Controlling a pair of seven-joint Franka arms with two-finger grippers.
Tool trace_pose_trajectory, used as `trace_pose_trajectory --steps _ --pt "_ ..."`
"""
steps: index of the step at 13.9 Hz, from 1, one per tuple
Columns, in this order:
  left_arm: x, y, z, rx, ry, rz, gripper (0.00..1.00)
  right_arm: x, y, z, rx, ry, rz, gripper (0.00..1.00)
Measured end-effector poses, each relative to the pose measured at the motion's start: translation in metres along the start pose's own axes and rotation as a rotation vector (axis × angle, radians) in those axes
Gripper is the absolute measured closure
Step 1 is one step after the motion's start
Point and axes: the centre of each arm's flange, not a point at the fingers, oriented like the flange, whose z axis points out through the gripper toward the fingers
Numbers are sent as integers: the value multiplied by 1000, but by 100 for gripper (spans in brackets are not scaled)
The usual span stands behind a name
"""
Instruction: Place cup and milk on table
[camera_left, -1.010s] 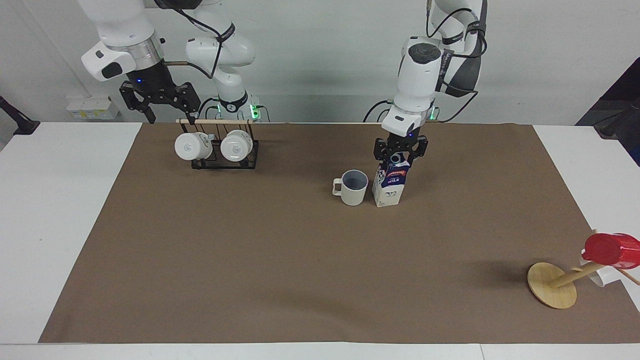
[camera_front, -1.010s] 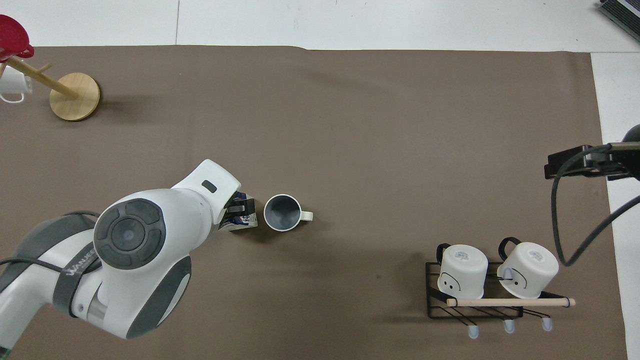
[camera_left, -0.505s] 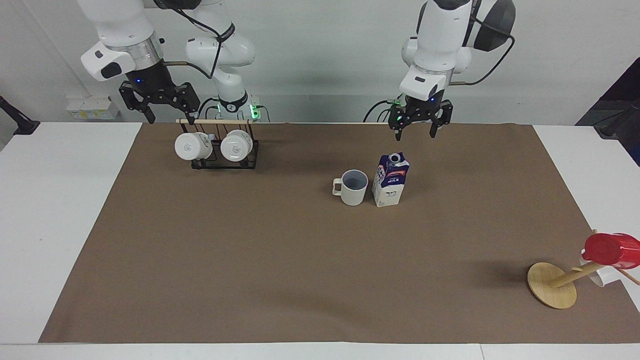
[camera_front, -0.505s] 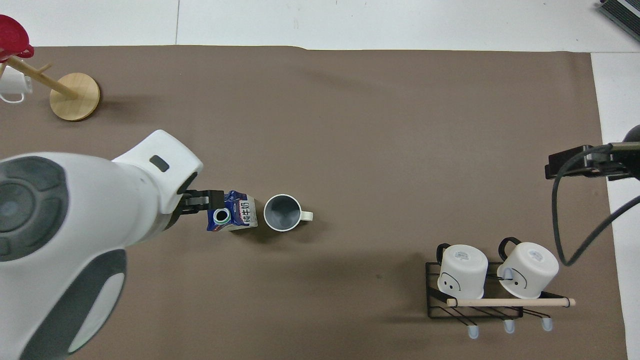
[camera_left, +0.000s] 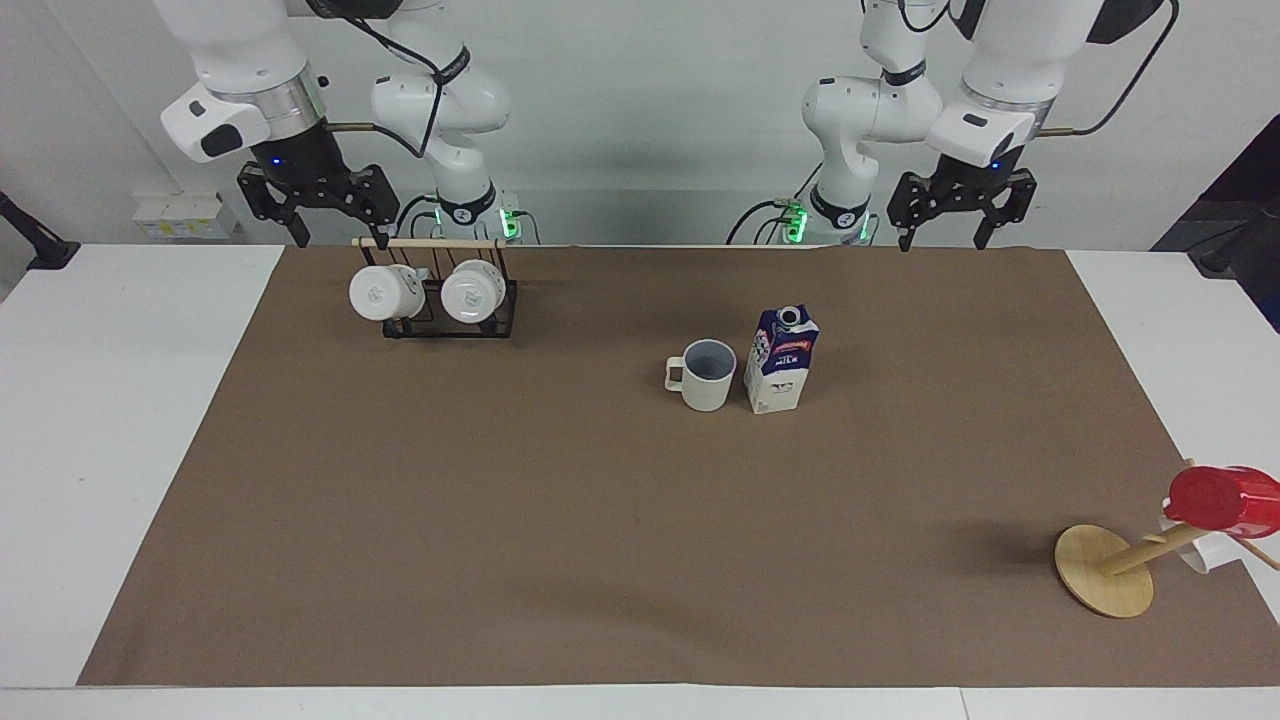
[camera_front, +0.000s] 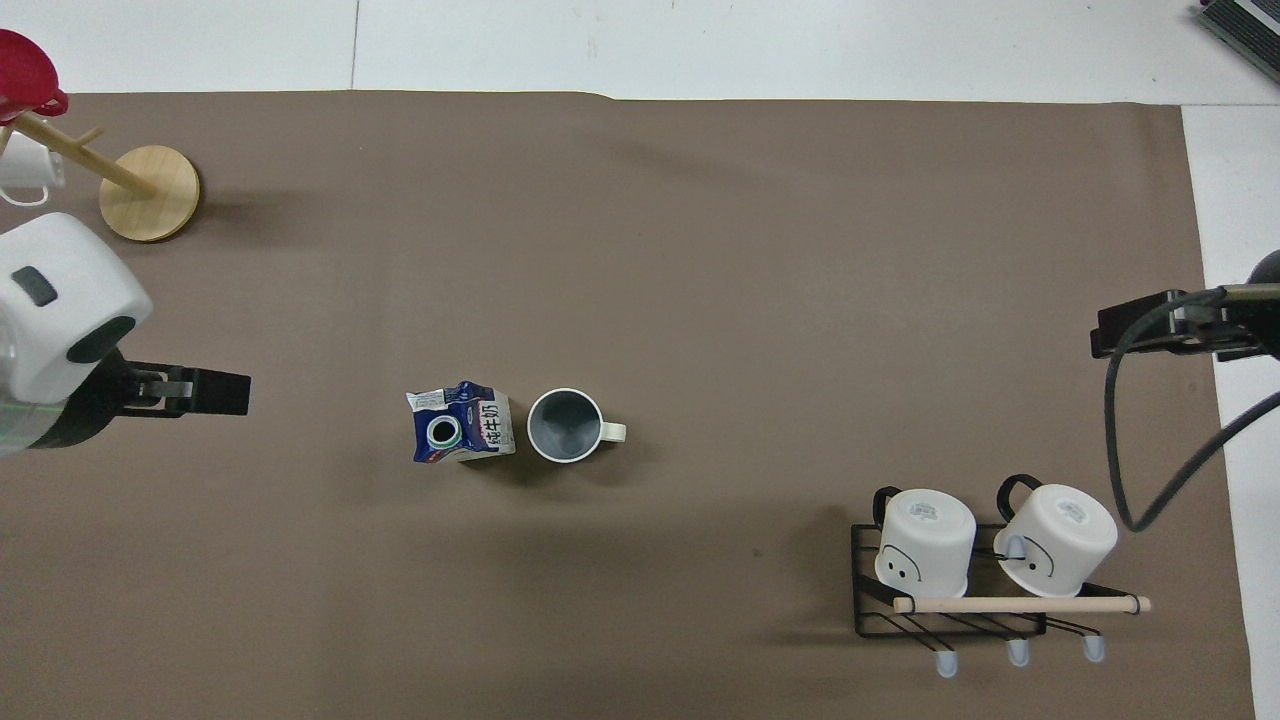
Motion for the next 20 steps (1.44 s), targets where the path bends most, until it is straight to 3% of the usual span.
trace_pose_trajectory --steps 4,9,20 --pt "1 -15 1 -5 -8 -5 0 0 0 0 0 0 1 0" --pt "2 -16 -7 -85 1 -25 0 0 0 0 0 0 1 0" --pt "2 -16 -5 -90 -9 -29 0 -2 1 1 -1 -15 2 0"
